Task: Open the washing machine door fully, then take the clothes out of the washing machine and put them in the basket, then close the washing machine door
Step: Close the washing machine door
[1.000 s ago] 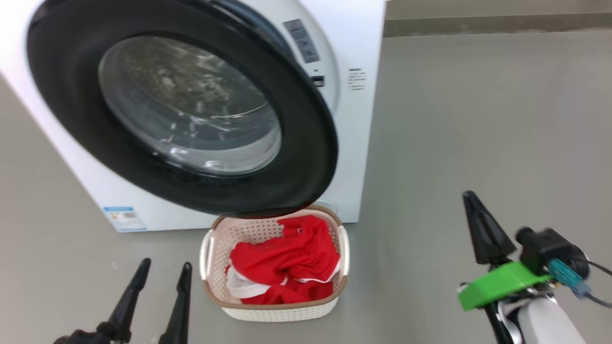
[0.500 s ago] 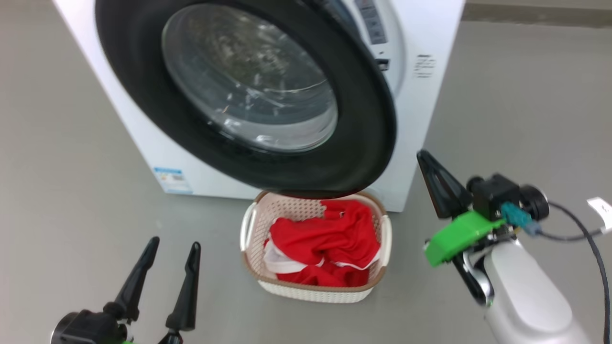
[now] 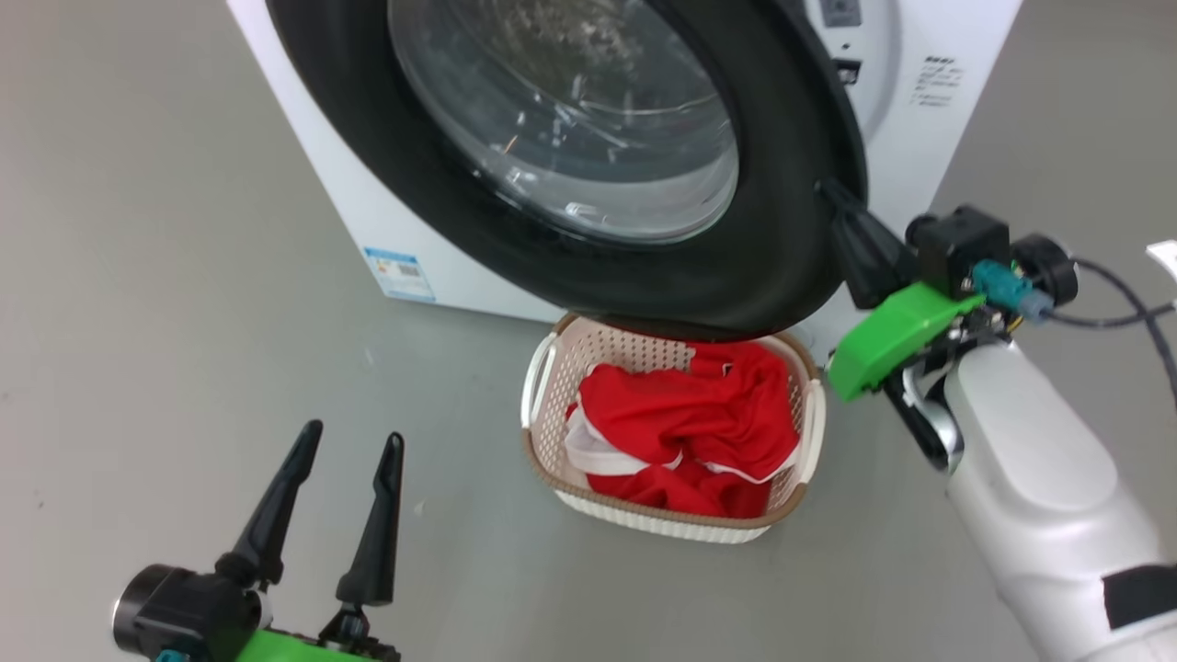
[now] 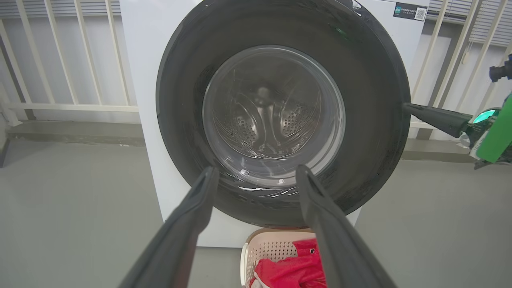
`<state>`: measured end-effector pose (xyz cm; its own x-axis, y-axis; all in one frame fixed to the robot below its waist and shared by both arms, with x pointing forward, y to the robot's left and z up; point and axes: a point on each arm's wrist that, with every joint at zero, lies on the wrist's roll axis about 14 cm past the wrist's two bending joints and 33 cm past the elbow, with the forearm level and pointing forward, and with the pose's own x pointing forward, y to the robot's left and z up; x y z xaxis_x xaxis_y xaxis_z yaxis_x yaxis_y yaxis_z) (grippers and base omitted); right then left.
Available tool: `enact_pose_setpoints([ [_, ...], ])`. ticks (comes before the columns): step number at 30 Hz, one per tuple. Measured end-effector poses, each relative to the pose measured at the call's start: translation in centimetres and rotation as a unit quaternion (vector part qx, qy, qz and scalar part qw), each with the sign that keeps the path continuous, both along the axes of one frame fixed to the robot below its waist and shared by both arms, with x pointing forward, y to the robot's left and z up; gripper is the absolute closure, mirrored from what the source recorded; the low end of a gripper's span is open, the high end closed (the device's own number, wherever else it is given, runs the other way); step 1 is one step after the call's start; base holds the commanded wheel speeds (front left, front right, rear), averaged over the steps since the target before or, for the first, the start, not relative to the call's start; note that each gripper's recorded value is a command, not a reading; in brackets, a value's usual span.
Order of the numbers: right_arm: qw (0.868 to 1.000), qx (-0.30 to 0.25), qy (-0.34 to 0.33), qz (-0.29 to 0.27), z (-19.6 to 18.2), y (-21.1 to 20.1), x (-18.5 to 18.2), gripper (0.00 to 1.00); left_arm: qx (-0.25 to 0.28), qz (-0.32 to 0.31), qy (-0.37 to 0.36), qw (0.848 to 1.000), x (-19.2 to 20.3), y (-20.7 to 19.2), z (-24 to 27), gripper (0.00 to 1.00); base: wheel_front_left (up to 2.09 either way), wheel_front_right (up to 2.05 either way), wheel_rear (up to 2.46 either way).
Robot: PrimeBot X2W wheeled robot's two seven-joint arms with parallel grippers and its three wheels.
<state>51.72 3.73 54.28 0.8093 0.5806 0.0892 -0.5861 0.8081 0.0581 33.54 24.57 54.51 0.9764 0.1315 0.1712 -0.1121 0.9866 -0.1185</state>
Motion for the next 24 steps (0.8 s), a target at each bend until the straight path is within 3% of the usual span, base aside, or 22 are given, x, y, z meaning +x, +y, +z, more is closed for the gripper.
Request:
enact_pose_setpoints([
  [24, 0.999, 0.006, 0.007, -0.034, 0.0, -0.1, 7.4, 1.00, 0.001, -0.031, 0.024, 0.999, 3.6, -2.1, -1.8, 0.00, 0.00, 0.00, 0.00],
])
